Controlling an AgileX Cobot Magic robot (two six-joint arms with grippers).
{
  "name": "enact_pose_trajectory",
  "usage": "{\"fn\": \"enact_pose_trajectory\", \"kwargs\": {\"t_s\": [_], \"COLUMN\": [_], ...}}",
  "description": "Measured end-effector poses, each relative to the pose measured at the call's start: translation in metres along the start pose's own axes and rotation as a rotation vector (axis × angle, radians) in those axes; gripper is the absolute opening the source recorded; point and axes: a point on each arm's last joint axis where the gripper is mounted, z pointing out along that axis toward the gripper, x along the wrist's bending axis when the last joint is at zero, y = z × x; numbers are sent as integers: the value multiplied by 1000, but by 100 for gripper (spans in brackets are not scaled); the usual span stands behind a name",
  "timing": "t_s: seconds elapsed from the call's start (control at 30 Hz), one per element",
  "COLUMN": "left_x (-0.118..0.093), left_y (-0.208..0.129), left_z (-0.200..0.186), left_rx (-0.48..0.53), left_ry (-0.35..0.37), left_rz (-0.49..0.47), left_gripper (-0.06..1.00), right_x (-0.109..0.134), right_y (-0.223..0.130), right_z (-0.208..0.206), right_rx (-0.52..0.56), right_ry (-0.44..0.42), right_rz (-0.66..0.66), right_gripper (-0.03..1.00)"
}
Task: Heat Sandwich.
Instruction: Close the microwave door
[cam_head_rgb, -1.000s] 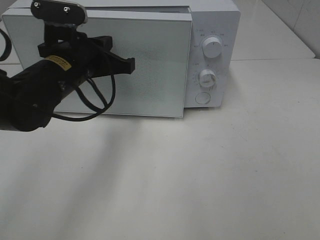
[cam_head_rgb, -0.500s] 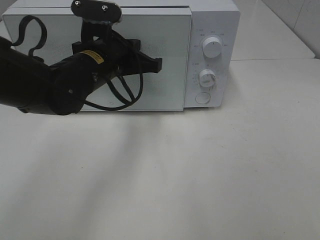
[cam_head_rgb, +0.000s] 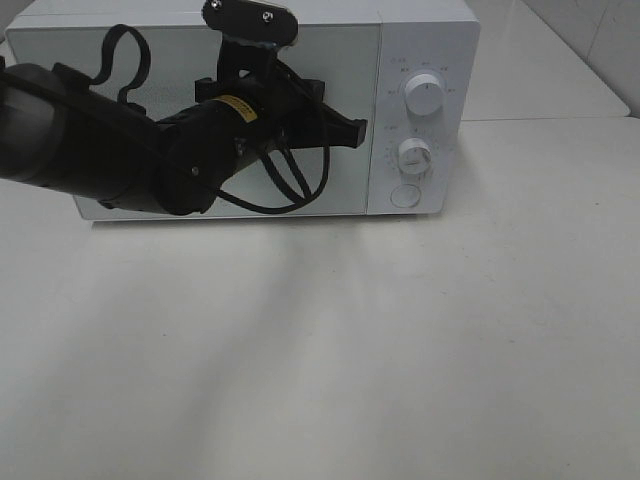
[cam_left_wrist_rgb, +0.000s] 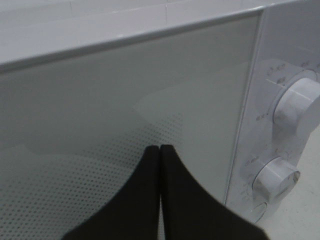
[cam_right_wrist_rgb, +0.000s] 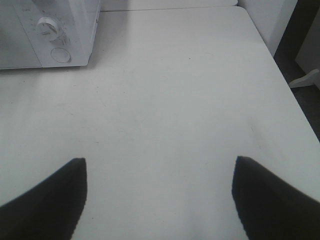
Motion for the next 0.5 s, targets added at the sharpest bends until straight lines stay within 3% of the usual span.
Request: {"fn": "enact_pose_trajectory", "kwargs": {"t_s": [0.5], "left_x": [-3], "left_y": [0], "left_z": [1], "left_rx": [14], "left_ry": [-10], "left_rz": [11], "left_gripper": [0], "right_x": [0], "right_y": [0], "right_z": [0], "right_rx": [0], "right_ry": [0], "right_rz": [0], "right_gripper": [77]}}
